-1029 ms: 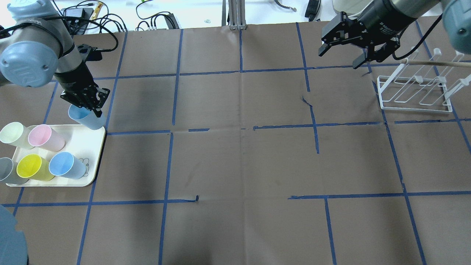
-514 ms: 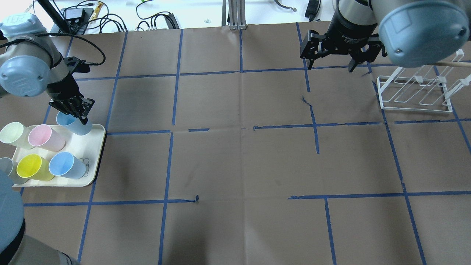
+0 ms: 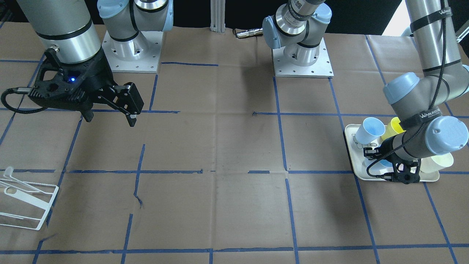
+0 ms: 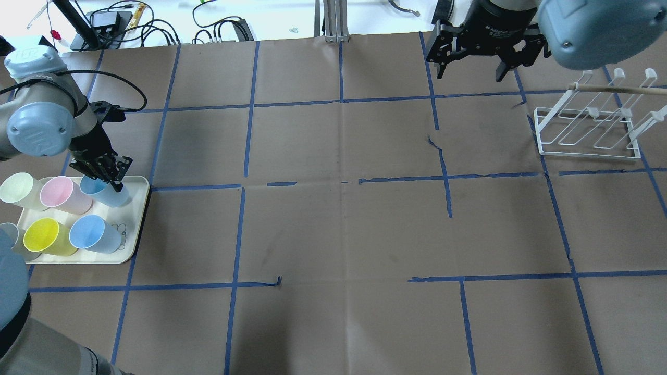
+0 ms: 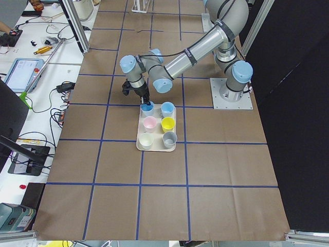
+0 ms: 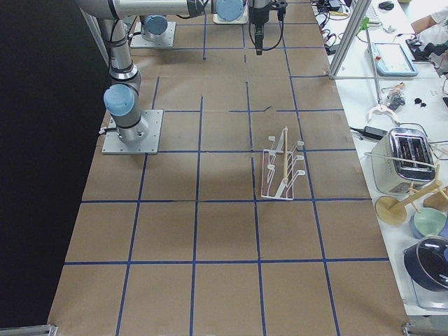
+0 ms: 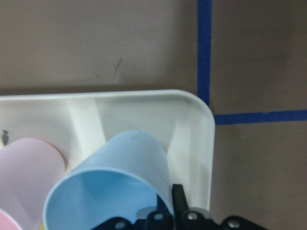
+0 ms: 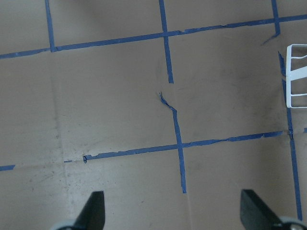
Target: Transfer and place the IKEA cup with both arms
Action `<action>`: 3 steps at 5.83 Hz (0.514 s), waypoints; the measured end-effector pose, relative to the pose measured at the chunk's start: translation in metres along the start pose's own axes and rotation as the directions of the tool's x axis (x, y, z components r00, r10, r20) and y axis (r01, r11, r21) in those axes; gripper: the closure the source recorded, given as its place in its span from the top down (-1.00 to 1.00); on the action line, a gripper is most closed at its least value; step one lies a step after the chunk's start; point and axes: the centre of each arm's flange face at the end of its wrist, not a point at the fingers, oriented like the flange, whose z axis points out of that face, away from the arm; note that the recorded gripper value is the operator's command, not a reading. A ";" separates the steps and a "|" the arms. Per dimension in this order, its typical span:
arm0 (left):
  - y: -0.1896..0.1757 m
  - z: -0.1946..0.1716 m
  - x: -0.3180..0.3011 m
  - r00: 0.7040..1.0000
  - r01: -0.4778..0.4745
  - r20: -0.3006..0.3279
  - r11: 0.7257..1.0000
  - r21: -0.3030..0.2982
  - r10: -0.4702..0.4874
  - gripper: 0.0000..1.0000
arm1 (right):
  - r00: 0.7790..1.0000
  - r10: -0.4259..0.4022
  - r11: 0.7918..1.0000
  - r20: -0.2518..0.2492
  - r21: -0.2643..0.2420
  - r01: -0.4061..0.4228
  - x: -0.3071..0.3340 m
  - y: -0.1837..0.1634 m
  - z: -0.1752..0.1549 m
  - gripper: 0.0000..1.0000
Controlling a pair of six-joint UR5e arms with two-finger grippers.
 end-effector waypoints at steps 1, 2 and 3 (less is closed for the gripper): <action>0.000 0.006 0.000 1.000 -0.002 -0.001 1.000 -0.013 0.002 0.98 | 1.000 0.008 1.000 0.004 0.000 -0.008 0.004 -0.002 -0.001 1.00; 0.000 0.007 0.000 1.000 -0.007 0.017 1.000 -0.025 0.007 0.97 | 1.000 0.013 1.000 0.000 0.000 -0.013 0.006 -0.003 0.000 1.00; 0.000 0.004 0.000 0.999 -0.013 0.044 0.999 -0.032 0.014 0.97 | 1.000 0.014 1.000 -0.005 -0.001 -0.014 0.008 -0.003 0.000 1.00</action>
